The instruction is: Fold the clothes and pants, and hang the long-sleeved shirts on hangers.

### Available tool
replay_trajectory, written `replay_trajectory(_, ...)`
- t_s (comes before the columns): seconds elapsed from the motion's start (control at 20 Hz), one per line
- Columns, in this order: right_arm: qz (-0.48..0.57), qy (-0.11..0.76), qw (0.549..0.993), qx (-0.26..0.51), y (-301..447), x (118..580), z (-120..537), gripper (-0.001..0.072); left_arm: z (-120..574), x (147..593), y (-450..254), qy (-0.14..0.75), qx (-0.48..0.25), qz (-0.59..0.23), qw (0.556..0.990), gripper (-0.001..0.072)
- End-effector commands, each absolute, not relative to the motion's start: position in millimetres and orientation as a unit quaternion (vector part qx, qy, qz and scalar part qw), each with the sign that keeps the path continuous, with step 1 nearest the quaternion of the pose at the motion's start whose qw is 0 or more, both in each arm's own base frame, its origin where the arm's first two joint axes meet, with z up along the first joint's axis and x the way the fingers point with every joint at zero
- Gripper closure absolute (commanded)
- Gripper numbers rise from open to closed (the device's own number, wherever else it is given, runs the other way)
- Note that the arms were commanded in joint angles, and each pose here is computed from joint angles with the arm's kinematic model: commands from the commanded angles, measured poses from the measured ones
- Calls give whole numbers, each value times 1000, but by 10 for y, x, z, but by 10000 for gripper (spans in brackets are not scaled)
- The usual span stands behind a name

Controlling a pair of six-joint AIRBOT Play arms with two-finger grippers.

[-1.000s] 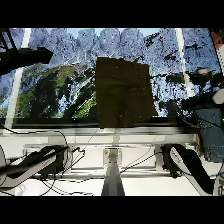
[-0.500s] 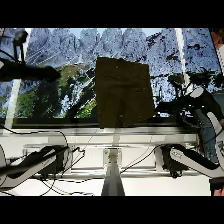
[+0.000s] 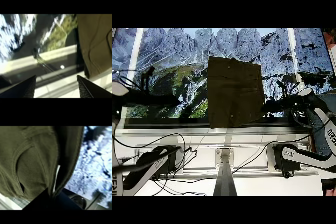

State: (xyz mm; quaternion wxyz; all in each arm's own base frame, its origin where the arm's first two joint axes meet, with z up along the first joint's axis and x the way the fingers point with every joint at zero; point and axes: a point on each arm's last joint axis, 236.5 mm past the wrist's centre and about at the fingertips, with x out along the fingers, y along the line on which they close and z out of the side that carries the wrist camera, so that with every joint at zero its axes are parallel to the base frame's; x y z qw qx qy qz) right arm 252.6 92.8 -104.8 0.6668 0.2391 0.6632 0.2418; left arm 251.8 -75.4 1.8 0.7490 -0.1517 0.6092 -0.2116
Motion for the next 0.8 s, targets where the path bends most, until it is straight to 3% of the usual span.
replay_trajectory(0.0,260,656,663,251,1009,2535,-986,664,-178,2299,-825,624,-174,-210,732,135)
replay_trajectory(0.4,262,657,661,253,1019,2523,-976,664,-520,2020,-1101,648,-230,-226,690,133)
replay_trajectory(0.75,265,646,662,274,1082,2584,-915,664,-859,1988,-1712,633,-271,-248,681,134)
